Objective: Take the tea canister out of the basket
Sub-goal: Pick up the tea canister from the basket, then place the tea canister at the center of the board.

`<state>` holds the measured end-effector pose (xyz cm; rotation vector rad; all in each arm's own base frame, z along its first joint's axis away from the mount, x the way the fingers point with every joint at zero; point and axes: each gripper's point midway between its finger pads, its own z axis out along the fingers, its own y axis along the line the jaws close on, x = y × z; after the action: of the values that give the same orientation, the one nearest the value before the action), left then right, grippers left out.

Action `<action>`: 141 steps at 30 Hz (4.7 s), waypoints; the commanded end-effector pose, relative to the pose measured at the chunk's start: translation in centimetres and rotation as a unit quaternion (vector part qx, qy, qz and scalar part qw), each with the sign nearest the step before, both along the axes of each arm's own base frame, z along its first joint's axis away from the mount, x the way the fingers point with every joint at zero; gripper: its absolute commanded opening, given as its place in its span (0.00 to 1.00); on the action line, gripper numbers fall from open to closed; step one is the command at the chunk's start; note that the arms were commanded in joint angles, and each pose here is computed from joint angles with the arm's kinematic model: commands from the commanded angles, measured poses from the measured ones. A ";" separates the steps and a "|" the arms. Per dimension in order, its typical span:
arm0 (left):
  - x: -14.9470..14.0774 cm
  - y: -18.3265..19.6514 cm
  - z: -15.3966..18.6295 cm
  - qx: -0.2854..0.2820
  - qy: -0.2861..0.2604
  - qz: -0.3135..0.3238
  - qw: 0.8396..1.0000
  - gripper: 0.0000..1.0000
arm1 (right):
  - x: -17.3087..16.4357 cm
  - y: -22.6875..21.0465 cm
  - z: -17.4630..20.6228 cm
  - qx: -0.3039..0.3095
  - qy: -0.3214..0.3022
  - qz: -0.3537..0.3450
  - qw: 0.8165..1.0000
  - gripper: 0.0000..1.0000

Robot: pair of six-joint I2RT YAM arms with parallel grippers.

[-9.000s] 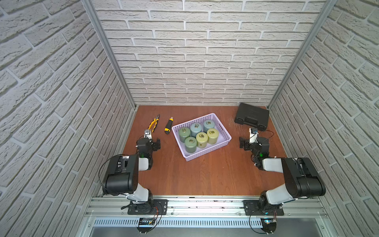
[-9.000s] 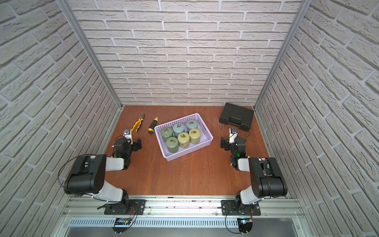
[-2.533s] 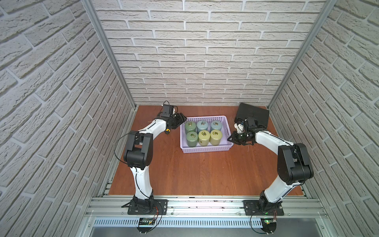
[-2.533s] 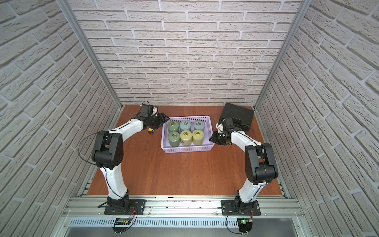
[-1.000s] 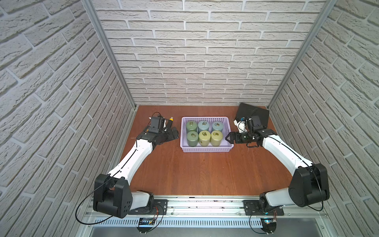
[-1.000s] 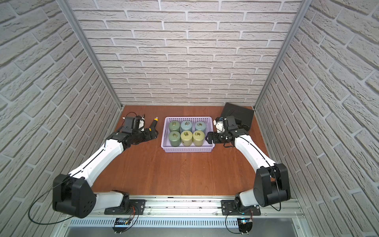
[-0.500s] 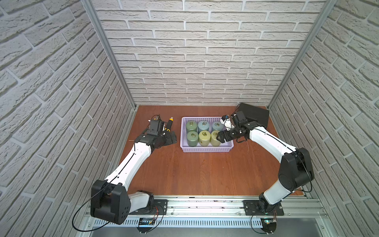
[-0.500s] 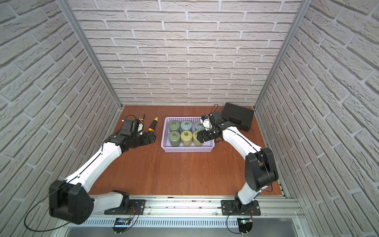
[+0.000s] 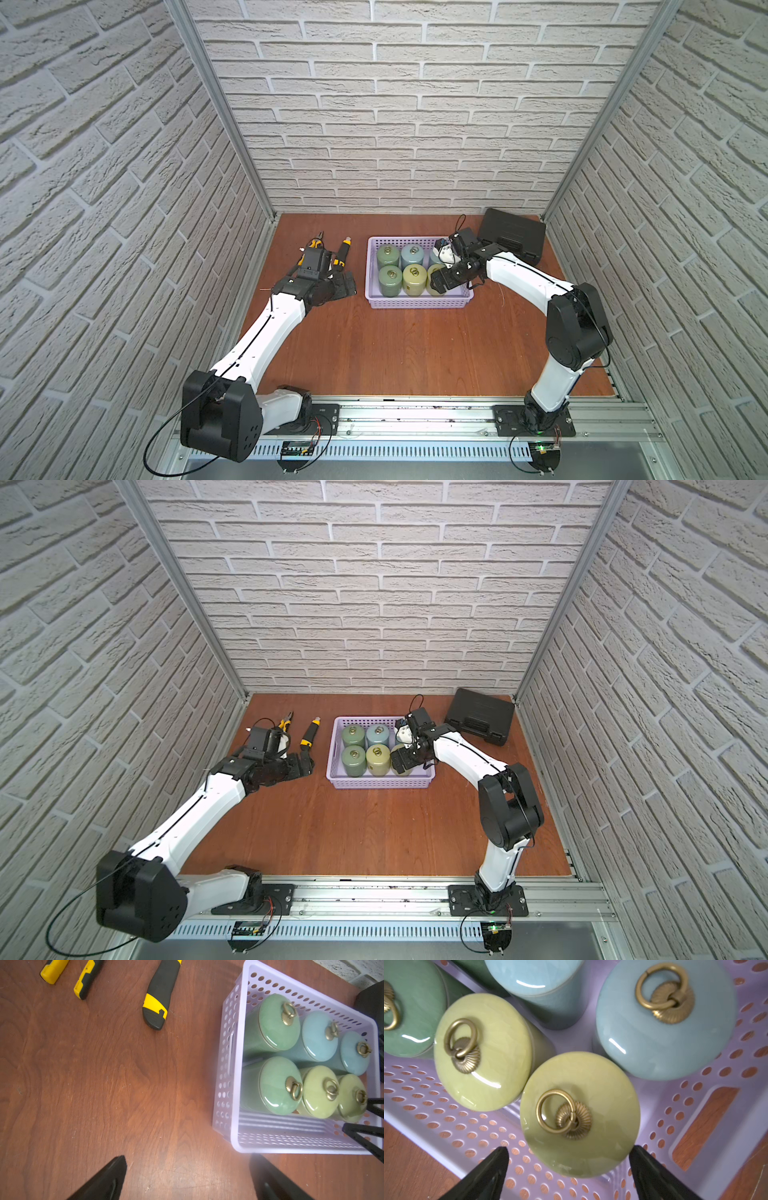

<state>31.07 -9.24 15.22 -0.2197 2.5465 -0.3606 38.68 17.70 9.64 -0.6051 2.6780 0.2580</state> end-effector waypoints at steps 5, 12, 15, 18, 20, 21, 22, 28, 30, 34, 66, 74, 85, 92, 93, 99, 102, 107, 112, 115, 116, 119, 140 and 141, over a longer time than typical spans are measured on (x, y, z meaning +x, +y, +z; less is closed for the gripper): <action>-0.1 0.0 0.2 -0.001 -0.007 0.005 1.000 0.98 | 2.0 0.5 0.2 -0.018 -0.024 -0.006 1.000 0.95; -0.3 0.1 0.0 -0.001 -0.004 0.007 1.000 0.98 | 3.4 1.0 -0.3 -0.020 -0.028 -0.010 0.999 0.95; -0.2 0.1 0.0 -0.001 -0.004 0.008 1.000 0.98 | 3.8 1.2 -0.6 -0.021 -0.025 -0.012 0.999 0.94; -0.2 0.1 0.0 -0.002 -0.005 0.008 1.000 0.98 | 4.0 1.2 -0.9 -0.025 -0.025 -0.014 0.999 0.93; -0.2 0.1 0.1 -0.002 -0.006 0.008 1.000 0.98 | 4.1 1.2 -1.1 -0.025 -0.024 -0.015 0.999 0.93; -0.1 0.1 0.1 -0.002 -0.005 0.009 1.000 0.98 | 4.1 1.3 -1.2 -0.025 -0.023 -0.015 0.999 0.93; -0.1 0.1 0.1 -0.003 -0.005 0.009 1.000 0.98 | 4.2 1.3 -1.2 -0.026 -0.023 -0.015 0.999 0.93; -0.1 0.1 0.0 -0.003 -0.004 0.009 1.000 0.98 | 4.3 1.4 -1.5 -0.026 -0.015 -0.015 0.999 0.90; -0.1 0.1 0.0 -0.003 -0.004 0.009 1.000 0.98 | 4.2 1.4 -1.6 -0.027 -0.014 -0.015 0.999 0.88; -0.1 0.1 0.1 -0.003 -0.005 0.009 1.000 0.98 | 4.2 1.3 -1.5 -0.028 -0.014 -0.017 0.999 0.82; -0.5 0.4 0.5 -0.010 -0.019 0.022 1.000 0.98 | 2.2 -0.3 8.1 -0.005 -0.091 -0.041 0.995 0.46; -0.9 0.6 0.6 -0.009 -0.020 0.026 0.999 0.98 | -0.6 -0.8 10.5 0.021 -0.104 -0.041 0.993 0.45; -1.2 0.5 0.4 -0.013 -0.018 0.025 0.999 0.98 | -6.9 -0.1 10.9 0.049 -0.101 -0.027 0.993 0.44; -1.4 0.5 0.3 -0.015 -0.016 0.024 0.999 0.98 | -11.3 1.4 10.3 0.066 -0.099 -0.012 0.993 0.43; -1.5 0.5 0.2 -0.015 -0.015 0.024 0.999 0.98 | -11.9 1.7 10.1 0.068 -0.098 -0.010 0.993 0.43; -1.9 0.5 -0.1 -0.018 -0.012 0.026 0.999 0.98 | -15.2 3.5 9.1 0.074 -0.097 0.014 0.992 0.42; -2.1 0.5 -0.2 -0.020 -0.011 0.026 0.999 0.98 | -16.5 4.3 8.5 0.075 -0.095 0.025 0.992 0.42; -2.2 0.5 -0.3 -0.020 -0.009 0.024 0.999 0.98 | -18.5 5.7 7.6 0.070 -0.095 0.052 0.992 0.42; -2.3 0.5 -0.3 -0.018 -0.006 0.022 1.000 0.98 | -19.9 7.2 6.6 0.065 -0.094 0.073 0.991 0.41; -2.3 0.5 -0.5 -0.018 -0.003 0.022 1.000 0.98 | -20.7 8.1 6.0 0.060 -0.093 0.087 0.990 0.40; -2.3 0.5 -0.6 -0.018 -0.002 0.022 1.000 0.98 | -20.9 8.4 5.8 0.057 -0.093 0.092 0.990 0.40; -2.4 0.4 -0.7 -0.018 0.000 0.020 1.000 0.98 | -21.6 9.3 5.2 0.052 -0.089 0.107 0.989 0.40; -2.2 0.1 -0.9 -0.022 0.006 0.014 1.000 0.98 | -25.1 12.2 1.6 0.028 -0.065 0.153 0.986 0.38; -2.1 0.1 -0.8 -0.022 0.005 0.013 1.000 0.98 | -25.2 12.2 1.4 0.026 -0.063 0.154 0.986 0.38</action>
<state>28.97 -8.88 14.58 -0.2910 2.5377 -0.3995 13.02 28.18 9.98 -1.0353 2.5023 0.2913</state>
